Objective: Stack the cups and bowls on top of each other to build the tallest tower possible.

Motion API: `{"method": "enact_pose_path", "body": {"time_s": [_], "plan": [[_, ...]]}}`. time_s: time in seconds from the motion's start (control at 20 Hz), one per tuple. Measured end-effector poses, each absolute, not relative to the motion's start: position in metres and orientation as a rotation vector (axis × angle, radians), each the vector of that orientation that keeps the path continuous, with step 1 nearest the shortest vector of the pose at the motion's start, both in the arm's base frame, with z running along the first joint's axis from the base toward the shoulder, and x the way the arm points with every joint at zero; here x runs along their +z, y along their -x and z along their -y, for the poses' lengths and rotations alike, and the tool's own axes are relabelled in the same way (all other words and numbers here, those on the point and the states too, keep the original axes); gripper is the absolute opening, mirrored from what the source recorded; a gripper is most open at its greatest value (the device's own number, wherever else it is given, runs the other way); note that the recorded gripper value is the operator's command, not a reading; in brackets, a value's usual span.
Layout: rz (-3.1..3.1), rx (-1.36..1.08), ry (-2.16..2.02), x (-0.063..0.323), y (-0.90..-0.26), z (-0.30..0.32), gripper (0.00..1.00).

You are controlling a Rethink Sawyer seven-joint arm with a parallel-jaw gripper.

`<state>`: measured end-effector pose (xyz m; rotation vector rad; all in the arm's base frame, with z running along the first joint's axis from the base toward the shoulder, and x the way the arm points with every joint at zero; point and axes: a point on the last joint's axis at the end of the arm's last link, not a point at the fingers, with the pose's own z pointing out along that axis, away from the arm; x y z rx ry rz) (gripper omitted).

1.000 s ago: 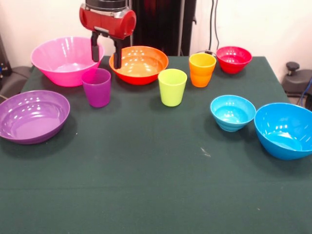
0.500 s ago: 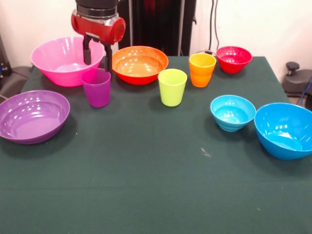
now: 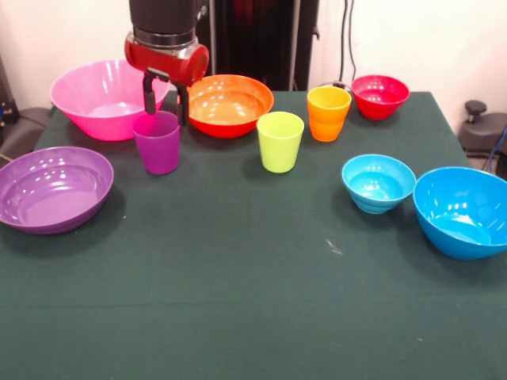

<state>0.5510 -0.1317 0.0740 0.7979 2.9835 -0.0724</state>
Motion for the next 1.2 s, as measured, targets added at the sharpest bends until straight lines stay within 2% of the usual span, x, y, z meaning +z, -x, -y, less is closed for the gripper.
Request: {"method": "enact_pose_path", "body": {"time_s": [0.6,1.2], "plan": [[-3.030,-0.062,-0.771,0.047,-0.538,0.112,1.00],[-3.043,-0.075,-0.792,0.040,-0.530,0.116,1.00]]}}
